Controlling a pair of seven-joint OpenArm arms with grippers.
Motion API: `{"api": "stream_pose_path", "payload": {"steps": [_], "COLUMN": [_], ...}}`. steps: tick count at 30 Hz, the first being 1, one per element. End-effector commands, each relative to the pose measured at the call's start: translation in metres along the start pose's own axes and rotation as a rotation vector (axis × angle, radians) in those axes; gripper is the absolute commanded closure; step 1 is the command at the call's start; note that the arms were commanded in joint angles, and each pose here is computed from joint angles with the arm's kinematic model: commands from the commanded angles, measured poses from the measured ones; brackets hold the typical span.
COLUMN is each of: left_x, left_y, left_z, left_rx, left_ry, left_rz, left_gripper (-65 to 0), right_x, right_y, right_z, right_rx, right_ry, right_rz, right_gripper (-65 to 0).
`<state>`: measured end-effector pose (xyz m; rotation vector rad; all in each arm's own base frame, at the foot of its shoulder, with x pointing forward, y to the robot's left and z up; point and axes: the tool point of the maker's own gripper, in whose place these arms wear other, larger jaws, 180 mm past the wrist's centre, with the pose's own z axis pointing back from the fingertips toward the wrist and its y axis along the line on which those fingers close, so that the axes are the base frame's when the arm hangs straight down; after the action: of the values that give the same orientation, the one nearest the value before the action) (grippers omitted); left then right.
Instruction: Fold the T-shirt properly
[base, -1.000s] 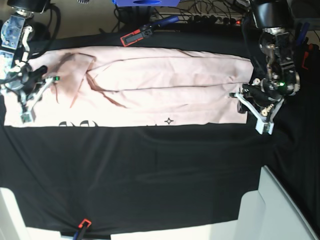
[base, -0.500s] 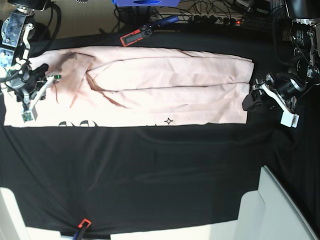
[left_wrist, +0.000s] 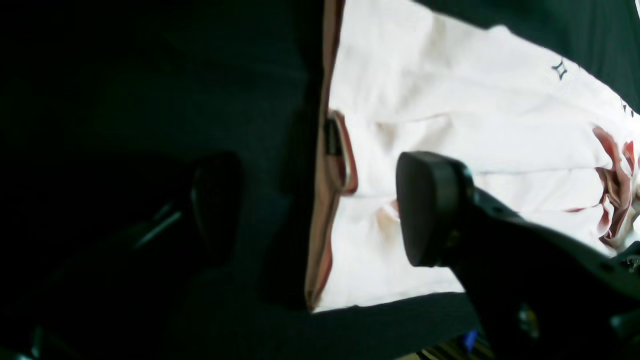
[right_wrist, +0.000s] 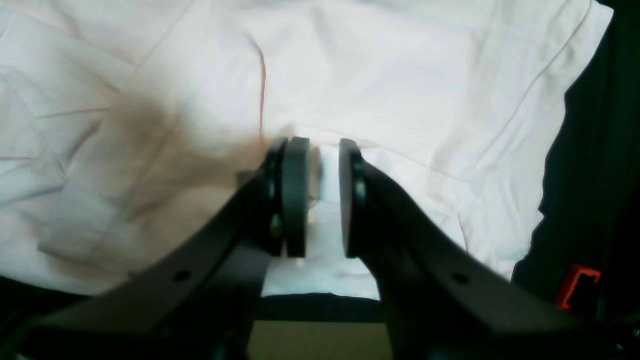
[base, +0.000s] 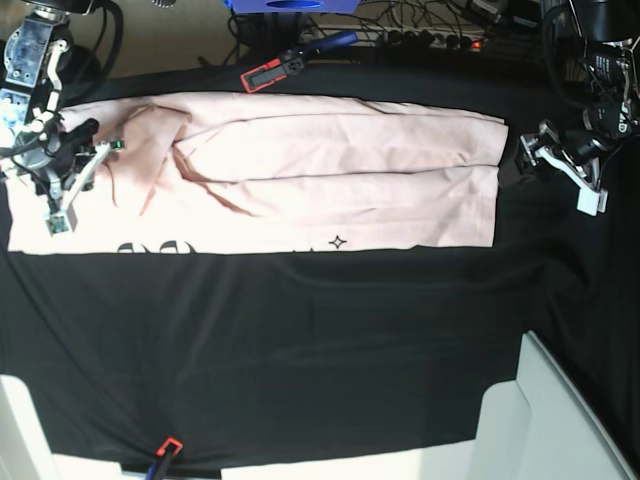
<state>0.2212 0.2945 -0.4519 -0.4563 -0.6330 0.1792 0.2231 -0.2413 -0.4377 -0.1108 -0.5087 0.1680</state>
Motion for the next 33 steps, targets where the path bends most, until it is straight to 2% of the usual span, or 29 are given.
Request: {"api": "stream_pose_path", "payload": {"steps": [1,6,14,23,25,33], "left_x": [0.017,0.006,-0.025,-0.016,-0.015,-0.018], "left_y": [-0.002,-0.006,-0.027,-0.037,-0.037,-0.04], "left_z": [0.004,-0.004,-0.038,-0.045,-0.045,-0.048], "left_rx": [-0.013,-0.014,0.007,-0.016,-0.016,-0.022], "left_ry": [-0.042,-0.021,0.067,0.047,0.045,0.048], "left_rz": [-0.025,-0.019,-0.067,-0.072,-0.073,-0.066], "left_gripper": [-47.5,-47.5,-47.4,-46.7,-42.3,-15.3], "right_x": [0.012,0.011,0.009,0.008,0.009,0.011], "right_y": [-0.006,-0.006,-0.005,-0.005,-0.005,-0.006], "right_z": [0.003,0.003,0.003,0.003,0.003,0.003], "right_rx": [-0.016,-0.016,-0.014,-0.013,-0.012,-0.013], "right_ry": [-0.037,-0.035,-0.031,-0.029,-0.031,-0.036], "right_rz": [0.008,0.008,0.01,0.01,0.009,0.009], "right_gripper": [-10.9,-10.7,-10.6,-10.6,-10.6,-10.4]}}
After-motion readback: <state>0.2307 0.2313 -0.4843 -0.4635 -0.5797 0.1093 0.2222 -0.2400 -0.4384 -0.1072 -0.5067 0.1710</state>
